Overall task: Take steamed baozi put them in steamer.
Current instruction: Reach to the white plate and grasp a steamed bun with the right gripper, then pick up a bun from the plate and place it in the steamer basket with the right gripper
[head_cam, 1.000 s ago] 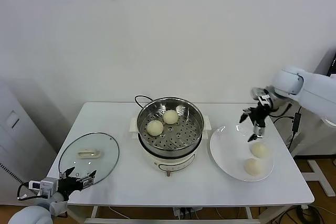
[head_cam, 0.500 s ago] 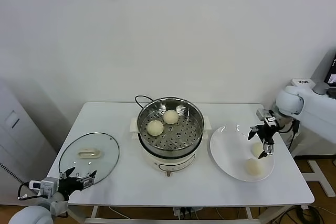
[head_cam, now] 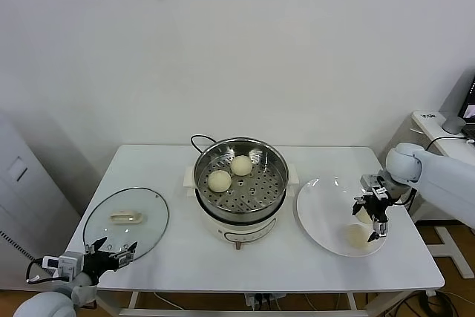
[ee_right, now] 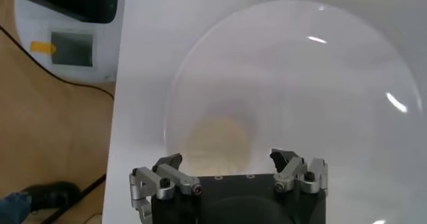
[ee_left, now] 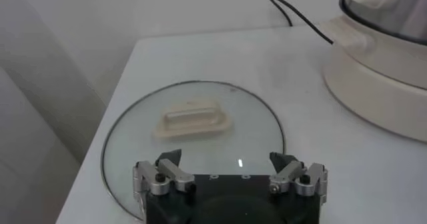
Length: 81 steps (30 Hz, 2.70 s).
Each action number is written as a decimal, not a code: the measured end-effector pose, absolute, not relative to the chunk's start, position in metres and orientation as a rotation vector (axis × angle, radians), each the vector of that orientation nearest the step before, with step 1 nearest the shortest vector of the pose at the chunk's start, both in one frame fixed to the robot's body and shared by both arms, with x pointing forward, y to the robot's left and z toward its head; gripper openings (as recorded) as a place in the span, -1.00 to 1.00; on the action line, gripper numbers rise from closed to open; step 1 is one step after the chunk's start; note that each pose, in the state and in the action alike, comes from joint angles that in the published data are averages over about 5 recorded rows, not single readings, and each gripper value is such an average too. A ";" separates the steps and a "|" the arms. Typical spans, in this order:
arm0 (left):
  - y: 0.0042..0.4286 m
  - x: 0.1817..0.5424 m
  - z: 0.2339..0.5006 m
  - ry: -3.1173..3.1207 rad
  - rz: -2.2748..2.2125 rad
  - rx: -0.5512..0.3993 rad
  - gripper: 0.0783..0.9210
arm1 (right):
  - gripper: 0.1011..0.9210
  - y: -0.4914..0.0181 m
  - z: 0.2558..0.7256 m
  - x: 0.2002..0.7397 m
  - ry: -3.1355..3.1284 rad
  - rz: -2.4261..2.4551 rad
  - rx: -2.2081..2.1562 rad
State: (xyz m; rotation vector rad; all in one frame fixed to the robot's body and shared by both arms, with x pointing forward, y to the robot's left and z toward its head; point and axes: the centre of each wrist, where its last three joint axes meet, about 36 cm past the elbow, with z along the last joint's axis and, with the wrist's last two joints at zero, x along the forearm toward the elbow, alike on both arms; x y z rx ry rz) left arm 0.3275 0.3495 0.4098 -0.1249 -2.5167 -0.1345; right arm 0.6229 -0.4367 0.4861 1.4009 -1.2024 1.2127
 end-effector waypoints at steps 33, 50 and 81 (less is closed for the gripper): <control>0.349 0.327 0.411 -2.521 -0.140 -0.124 0.77 | -0.14 -0.428 0.508 0.635 -1.243 1.238 1.416; 0.349 0.330 0.408 -2.515 -0.147 -0.126 0.77 | -0.13 -0.315 0.674 0.697 -1.311 1.623 1.709; 0.348 0.328 0.411 -2.520 -0.147 -0.127 0.77 | -0.13 -0.098 0.665 0.672 -0.349 2.280 2.400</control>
